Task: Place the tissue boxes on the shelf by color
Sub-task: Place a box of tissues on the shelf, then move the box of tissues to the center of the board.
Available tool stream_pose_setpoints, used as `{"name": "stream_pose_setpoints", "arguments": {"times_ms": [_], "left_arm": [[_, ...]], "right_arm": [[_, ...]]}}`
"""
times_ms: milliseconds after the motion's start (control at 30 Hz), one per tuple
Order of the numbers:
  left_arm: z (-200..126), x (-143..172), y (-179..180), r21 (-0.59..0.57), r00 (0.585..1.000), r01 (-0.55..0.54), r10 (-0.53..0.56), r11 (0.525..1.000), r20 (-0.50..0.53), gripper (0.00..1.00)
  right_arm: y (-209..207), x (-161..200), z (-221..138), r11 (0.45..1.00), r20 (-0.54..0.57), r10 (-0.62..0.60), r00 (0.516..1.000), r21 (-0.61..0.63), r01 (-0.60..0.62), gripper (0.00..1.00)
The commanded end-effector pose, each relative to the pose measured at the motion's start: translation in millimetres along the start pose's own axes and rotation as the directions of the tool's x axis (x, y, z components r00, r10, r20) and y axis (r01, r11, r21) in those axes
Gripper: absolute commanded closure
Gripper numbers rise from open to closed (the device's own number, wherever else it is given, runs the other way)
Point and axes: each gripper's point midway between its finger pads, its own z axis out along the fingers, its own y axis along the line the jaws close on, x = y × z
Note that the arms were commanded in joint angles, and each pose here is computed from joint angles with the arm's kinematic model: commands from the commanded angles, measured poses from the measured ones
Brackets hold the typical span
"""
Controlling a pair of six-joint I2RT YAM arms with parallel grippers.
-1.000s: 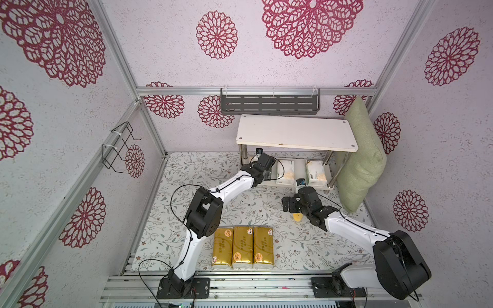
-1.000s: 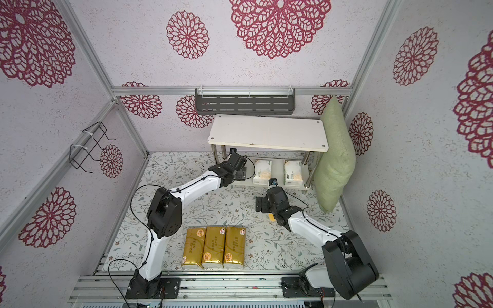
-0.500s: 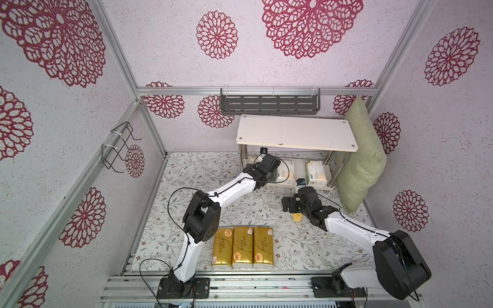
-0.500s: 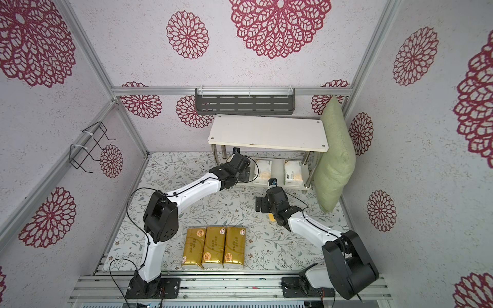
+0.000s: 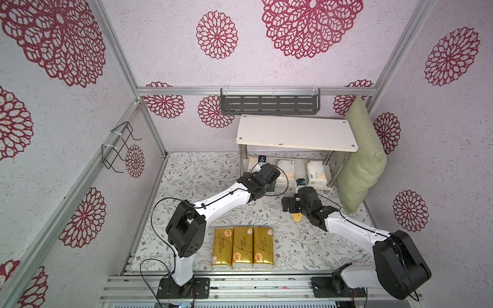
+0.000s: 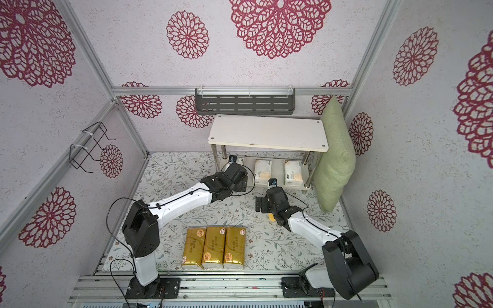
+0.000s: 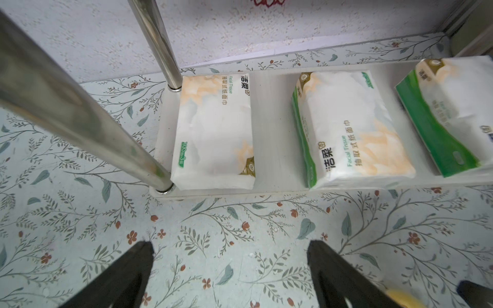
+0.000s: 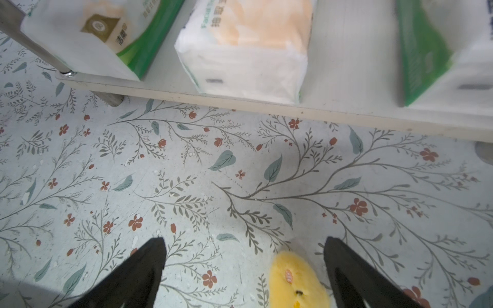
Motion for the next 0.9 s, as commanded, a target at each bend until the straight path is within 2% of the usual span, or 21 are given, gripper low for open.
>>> {"name": "stream_pose_setpoints", "arguments": {"times_ms": [0,167,433,600,867], "left_arm": [[-25.5,2.8,8.0,0.006,0.999,0.039,-0.039,0.999,0.003,0.03],[-38.4,41.6,36.5,-0.037,0.996,0.043,-0.045,0.998,-0.074,0.03],[-83.4,89.1,92.8,-0.095,0.976,0.168,-0.179,0.981,-0.125,0.03],[-108.1,127.9,117.2,-0.121,0.944,0.216,-0.239,0.969,-0.227,0.03],[-130.4,188.1,135.8,-0.2,0.874,0.197,-0.264,0.96,-0.408,0.03]], "right_arm": [[2.5,-7.8,-3.4,1.0,0.026,0.002,1.0,-0.004,-0.002,0.01],[2.5,-8.6,-3.0,1.0,0.028,0.0,1.0,-0.002,0.0,0.01],[-0.7,-9.2,0.8,1.0,0.011,-0.016,1.0,0.023,0.016,0.01],[-3.3,-12.0,0.5,0.999,0.011,-0.019,1.0,0.034,0.019,0.01],[-2.8,-17.9,3.2,0.999,0.011,-0.019,1.0,0.036,0.018,0.01]]}}
